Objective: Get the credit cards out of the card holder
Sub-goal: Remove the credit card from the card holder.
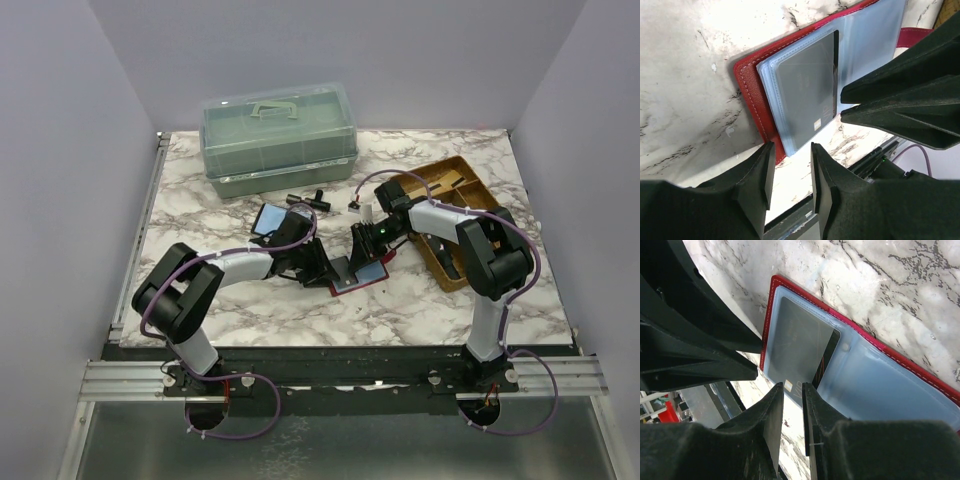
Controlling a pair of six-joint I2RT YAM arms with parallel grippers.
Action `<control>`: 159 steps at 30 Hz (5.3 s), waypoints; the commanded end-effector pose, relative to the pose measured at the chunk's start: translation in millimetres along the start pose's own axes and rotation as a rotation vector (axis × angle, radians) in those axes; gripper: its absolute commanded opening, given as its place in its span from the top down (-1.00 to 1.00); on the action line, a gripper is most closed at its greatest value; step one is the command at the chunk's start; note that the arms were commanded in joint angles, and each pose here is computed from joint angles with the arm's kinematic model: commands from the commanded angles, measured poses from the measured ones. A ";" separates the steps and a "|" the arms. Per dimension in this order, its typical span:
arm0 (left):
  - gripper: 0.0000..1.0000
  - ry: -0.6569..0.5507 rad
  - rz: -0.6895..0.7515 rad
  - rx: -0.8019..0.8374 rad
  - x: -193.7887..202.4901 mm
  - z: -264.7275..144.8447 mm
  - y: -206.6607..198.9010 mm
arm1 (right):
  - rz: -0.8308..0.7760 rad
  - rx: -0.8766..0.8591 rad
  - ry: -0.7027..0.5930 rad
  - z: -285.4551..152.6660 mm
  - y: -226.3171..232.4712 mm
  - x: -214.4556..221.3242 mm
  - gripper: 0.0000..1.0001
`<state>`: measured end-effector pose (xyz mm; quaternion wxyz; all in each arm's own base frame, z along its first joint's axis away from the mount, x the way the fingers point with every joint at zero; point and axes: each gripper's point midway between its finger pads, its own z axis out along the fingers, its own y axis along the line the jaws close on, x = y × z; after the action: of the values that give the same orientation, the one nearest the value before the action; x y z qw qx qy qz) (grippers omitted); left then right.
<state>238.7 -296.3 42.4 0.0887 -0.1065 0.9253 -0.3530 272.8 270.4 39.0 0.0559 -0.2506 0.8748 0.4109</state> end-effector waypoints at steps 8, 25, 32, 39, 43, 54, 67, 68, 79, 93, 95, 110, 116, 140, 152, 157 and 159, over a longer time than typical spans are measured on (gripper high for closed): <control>0.14 -0.023 0.024 0.068 -9.4 -4.7 -15.0 | 0.003 0.025 0.001 -2.6 -5.3 0.5 0.44; 0.70 -0.063 0.063 0.126 -19.1 -8.7 -29.5 | 0.010 0.012 -0.038 -11.8 -0.9 -4.3 0.43; 0.78 -0.024 0.040 0.053 -13.3 10.0 -3.7 | 0.022 0.021 -0.029 -9.5 -5.2 -0.8 0.34; 0.84 0.011 0.008 -0.022 -2.7 22.1 25.0 | 0.049 0.017 -0.013 -4.1 -9.3 5.5 0.23; 0.91 0.014 -0.006 -0.071 0.5 21.9 37.8 | 0.071 0.041 0.001 -0.5 -17.0 7.7 0.23; 1.00 0.057 -0.041 -0.120 13.4 28.5 61.8 | 0.104 0.065 0.026 6.0 -27.6 14.6 0.19; 1.00 0.074 -0.053 -0.117 16.1 37.9 68.6 | 0.156 0.029 0.044 12.0 -26.5 17.2 0.23; 1.00 0.076 -0.056 -0.120 17.2 37.7 70.5 | 0.157 0.026 0.040 11.6 -25.6 16.8 0.26; 1.00 0.070 -0.081 -0.135 20.7 32.2 82.9 | 0.211 -0.027 -0.026 -5.1 -30.8 11.0 1.00; 1.00 0.067 -0.093 -0.107 18.0 23.0 86.4 | 0.191 -0.084 -0.120 -31.3 -26.6 0.5 1.00; 1.00 0.064 -0.093 -0.098 16.6 22.4 84.5 | 0.184 -0.078 -0.133 -35.0 -26.7 -0.6 1.00; 0.97 0.029 -0.096 -0.038 5.3 13.2 77.5 | 0.223 -0.036 -0.145 -46.0 -49.3 7.5 1.00; 0.30 -0.034 -0.040 0.135 -12.6 -4.2 31.7 | 0.145 -0.261 -0.199 -60.1 -4.0 -2.5 1.00; -0.34 -0.062 0.128 0.719 -5.7 -70.7 -69.8 | 0.053 -0.484 -0.248 -91.9 49.6 -16.7 1.00; -0.34 -0.051 0.119 0.782 -3.4 -73.4 -74.6 | 0.040 -0.537 -0.250 -98.8 61.5 -16.1 1.00; -0.34 -0.043 0.113 0.769 -5.2 -66.6 -71.6 | 0.036 -0.568 -0.248 -103.6 67.4 -17.1 1.00; -0.34 -0.041 0.107 0.758 -4.0 -63.4 -67.2 | 0.030 -0.576 -0.248 -105.1 70.1 -17.2 1.00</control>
<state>239.1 -302.8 135.6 0.1584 -0.0407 0.7360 -0.6569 274.2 234.8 140.0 0.0807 -0.1690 0.7398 0.6462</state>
